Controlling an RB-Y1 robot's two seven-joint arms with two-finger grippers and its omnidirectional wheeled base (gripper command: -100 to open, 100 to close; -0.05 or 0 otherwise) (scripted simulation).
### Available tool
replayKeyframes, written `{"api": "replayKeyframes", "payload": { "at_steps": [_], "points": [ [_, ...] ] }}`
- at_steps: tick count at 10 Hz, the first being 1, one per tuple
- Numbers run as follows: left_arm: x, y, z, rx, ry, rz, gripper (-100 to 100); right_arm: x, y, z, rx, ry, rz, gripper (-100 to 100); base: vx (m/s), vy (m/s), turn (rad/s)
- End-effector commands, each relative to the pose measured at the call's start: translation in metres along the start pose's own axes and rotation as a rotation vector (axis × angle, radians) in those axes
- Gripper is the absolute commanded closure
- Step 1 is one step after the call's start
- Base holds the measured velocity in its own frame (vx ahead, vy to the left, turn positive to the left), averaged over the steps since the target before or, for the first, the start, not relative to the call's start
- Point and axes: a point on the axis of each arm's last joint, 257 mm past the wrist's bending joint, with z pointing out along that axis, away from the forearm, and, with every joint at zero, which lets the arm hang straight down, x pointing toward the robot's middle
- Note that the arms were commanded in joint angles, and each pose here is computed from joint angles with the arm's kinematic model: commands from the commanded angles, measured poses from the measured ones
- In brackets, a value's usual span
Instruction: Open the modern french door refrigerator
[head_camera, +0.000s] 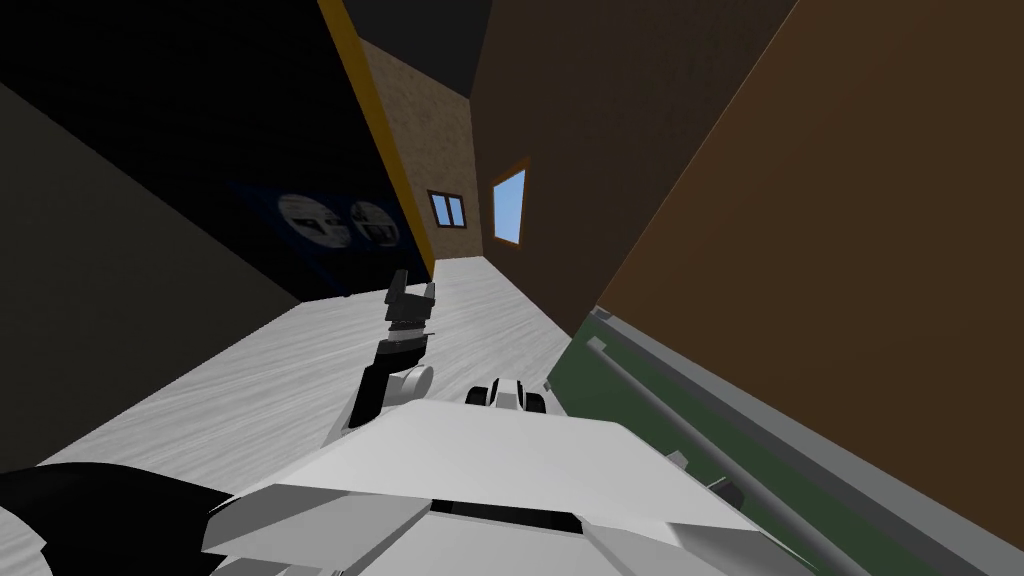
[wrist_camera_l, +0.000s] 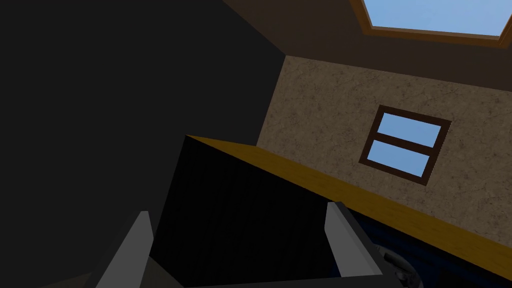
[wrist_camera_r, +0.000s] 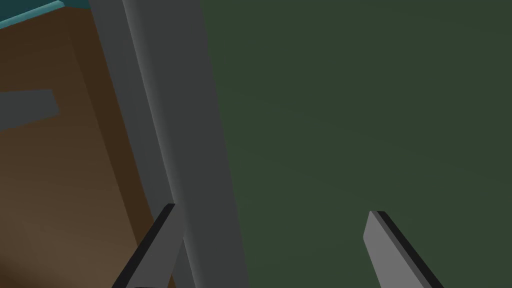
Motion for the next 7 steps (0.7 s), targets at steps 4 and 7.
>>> {"api": "replayKeyframes", "payload": {
  "at_steps": [4,7],
  "points": [
    [0.0,0.0,0.0,0.0,0.0,0.0,0,-0.009,-0.021,-0.003,0.087,-0.073,-0.061,-100,0.019,0.001,0.033],
    [0.0,0.0,0.0,0.0,0.0,0.0,0,-0.012,-0.011,0.033,0.109,-0.012,-0.103,-100,-0.142,0.022,0.256]
  ]
}}
